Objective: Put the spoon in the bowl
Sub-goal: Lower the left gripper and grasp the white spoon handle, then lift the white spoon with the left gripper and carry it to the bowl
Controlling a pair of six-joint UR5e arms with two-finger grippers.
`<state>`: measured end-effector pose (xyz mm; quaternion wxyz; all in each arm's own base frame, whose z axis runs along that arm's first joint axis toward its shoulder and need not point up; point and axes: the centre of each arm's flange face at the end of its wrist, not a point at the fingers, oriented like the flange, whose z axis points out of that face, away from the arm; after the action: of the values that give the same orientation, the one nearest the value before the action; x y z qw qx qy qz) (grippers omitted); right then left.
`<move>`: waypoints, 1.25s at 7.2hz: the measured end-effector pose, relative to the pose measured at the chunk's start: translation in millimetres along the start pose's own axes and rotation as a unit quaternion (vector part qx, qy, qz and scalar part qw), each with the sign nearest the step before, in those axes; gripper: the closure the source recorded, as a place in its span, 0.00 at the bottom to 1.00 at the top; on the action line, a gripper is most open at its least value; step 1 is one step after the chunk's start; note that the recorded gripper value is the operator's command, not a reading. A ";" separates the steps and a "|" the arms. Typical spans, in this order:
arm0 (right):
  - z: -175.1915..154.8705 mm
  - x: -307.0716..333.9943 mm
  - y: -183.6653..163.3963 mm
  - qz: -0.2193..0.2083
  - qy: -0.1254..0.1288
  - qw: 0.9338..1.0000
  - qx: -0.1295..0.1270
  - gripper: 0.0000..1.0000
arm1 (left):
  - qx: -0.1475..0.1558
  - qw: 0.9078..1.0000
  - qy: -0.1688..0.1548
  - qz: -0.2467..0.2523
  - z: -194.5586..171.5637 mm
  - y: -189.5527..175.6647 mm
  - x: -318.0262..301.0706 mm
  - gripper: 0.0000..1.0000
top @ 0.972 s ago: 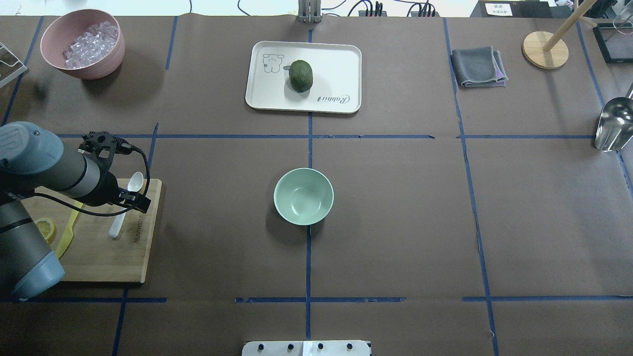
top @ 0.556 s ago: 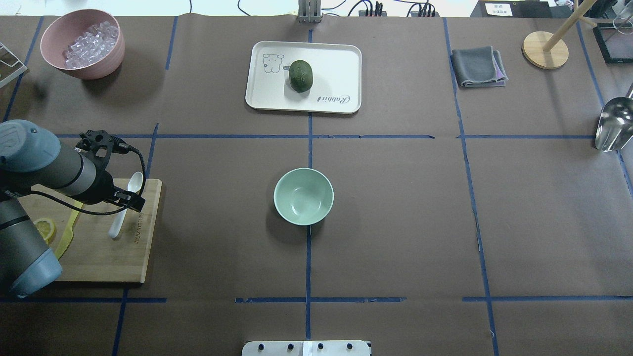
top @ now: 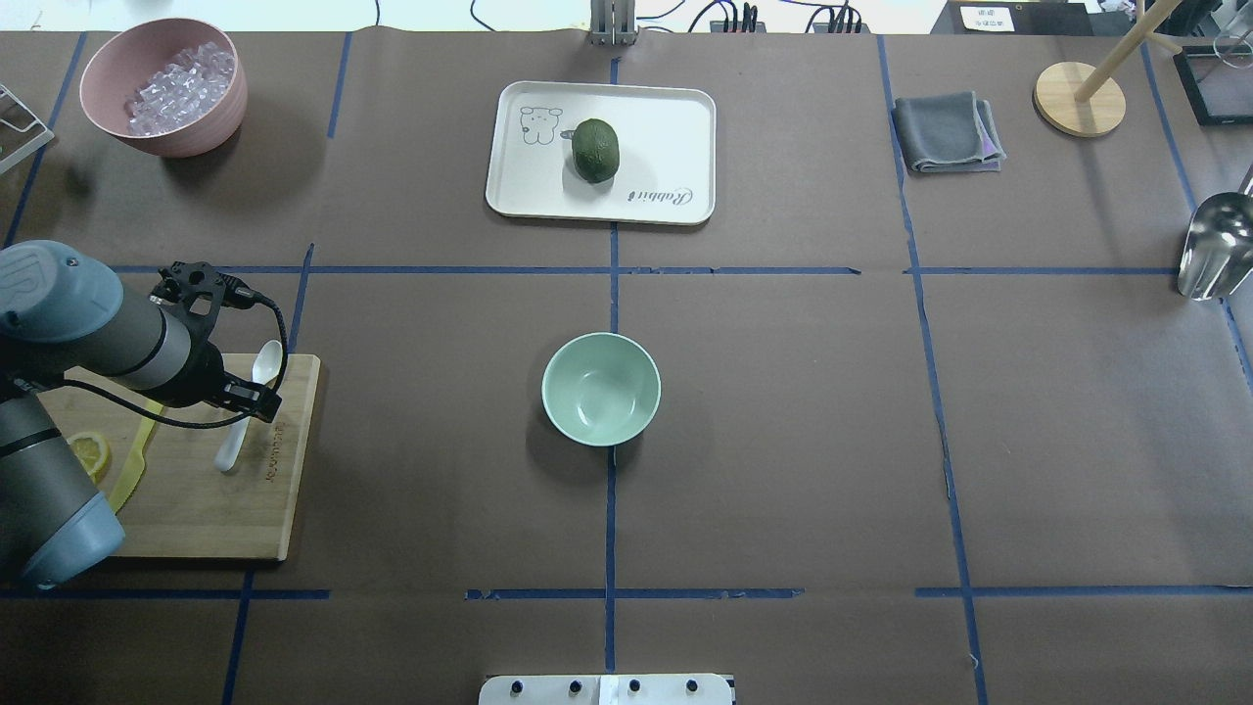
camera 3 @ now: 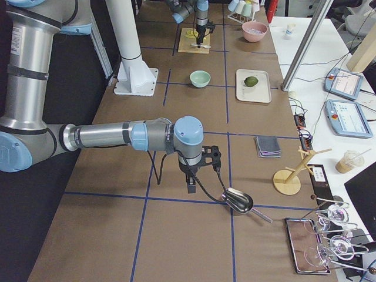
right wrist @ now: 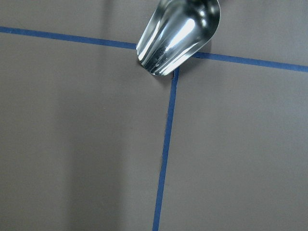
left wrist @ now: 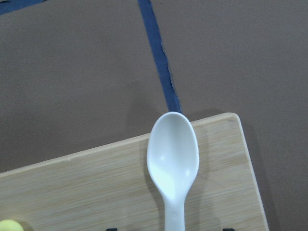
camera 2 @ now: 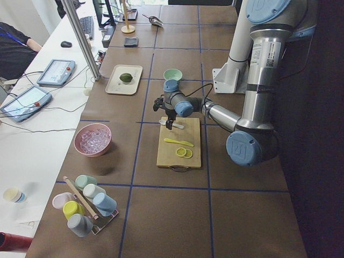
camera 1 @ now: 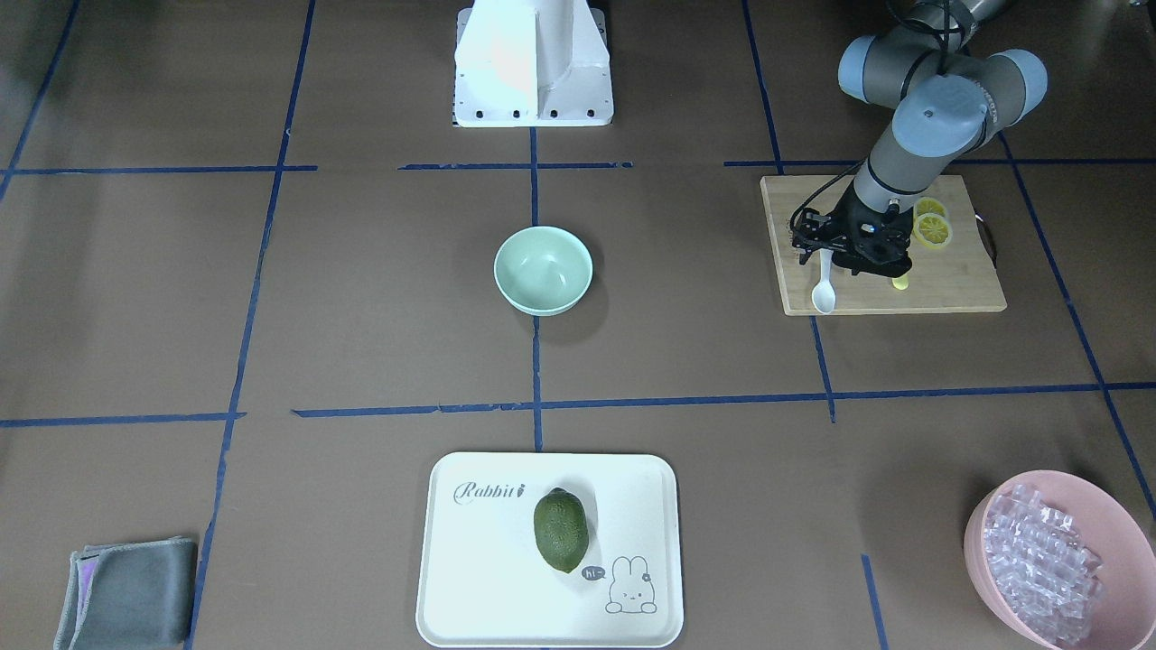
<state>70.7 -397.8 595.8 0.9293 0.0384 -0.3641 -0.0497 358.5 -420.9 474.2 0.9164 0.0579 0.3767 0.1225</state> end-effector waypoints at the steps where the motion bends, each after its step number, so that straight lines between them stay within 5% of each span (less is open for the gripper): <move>1: 0.1 0.2 0.0 0.000 0.000 1.000 0.000 0.00 | 0.000 1.000 0.000 0.000 0.2 0.1 0.0 0.85; 4: 0.5 0.3 0.1 0.001 0.000 1.000 -0.001 0.00 | 0.001 1.000 0.001 0.000 -1.3 -0.1 0.7 0.98; 9: 0.6 0.4 0.5 0.002 0.000 1.000 -0.001 0.00 | 0.001 1.000 0.027 -0.004 -24.0 -5.1 3.3 1.00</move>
<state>70.6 -397.3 596.6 0.9294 0.0368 -0.3640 -0.0482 344.7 -424.6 453.9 0.9064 0.0539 0.4014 0.1199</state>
